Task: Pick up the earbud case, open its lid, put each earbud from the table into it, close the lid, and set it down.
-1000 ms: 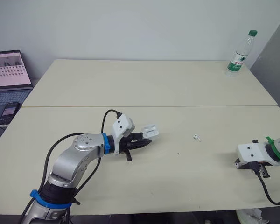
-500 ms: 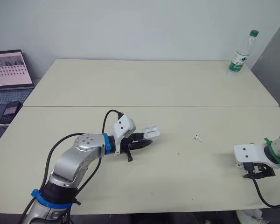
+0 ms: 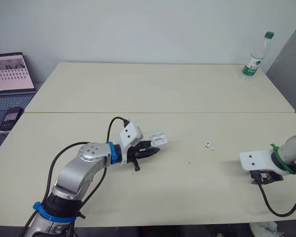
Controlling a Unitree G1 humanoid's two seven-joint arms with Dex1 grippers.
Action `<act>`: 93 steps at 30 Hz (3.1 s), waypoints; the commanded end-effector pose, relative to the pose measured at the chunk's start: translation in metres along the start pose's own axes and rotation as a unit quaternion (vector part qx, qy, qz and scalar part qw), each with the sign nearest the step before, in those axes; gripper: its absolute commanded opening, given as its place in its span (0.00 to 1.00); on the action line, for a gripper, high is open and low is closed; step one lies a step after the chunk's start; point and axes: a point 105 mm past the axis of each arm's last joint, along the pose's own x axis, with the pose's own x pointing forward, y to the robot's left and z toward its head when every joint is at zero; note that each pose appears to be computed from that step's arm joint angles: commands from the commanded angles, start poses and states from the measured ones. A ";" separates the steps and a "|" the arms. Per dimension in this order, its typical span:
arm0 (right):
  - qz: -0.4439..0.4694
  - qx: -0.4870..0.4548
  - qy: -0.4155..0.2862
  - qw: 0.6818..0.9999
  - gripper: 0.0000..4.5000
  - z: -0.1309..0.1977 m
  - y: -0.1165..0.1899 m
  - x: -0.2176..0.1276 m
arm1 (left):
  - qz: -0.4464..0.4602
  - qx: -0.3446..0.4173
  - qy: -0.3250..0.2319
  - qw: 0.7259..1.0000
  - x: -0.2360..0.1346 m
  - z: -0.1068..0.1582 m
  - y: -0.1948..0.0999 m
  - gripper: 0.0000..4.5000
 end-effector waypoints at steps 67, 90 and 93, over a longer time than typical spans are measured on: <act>-0.035 0.014 -0.064 0.997 0.09 -0.009 -0.017 -0.011 | 0.029 0.038 -0.032 0.998 0.005 0.014 0.012 0.17; -0.130 0.480 -0.612 0.615 0.09 0.127 -0.093 -0.095 | 0.136 0.077 -0.224 0.962 0.107 0.075 0.035 0.17; -0.107 0.491 -0.656 0.563 0.09 0.139 -0.094 -0.105 | 0.143 0.077 -0.239 0.957 0.110 0.081 0.036 0.17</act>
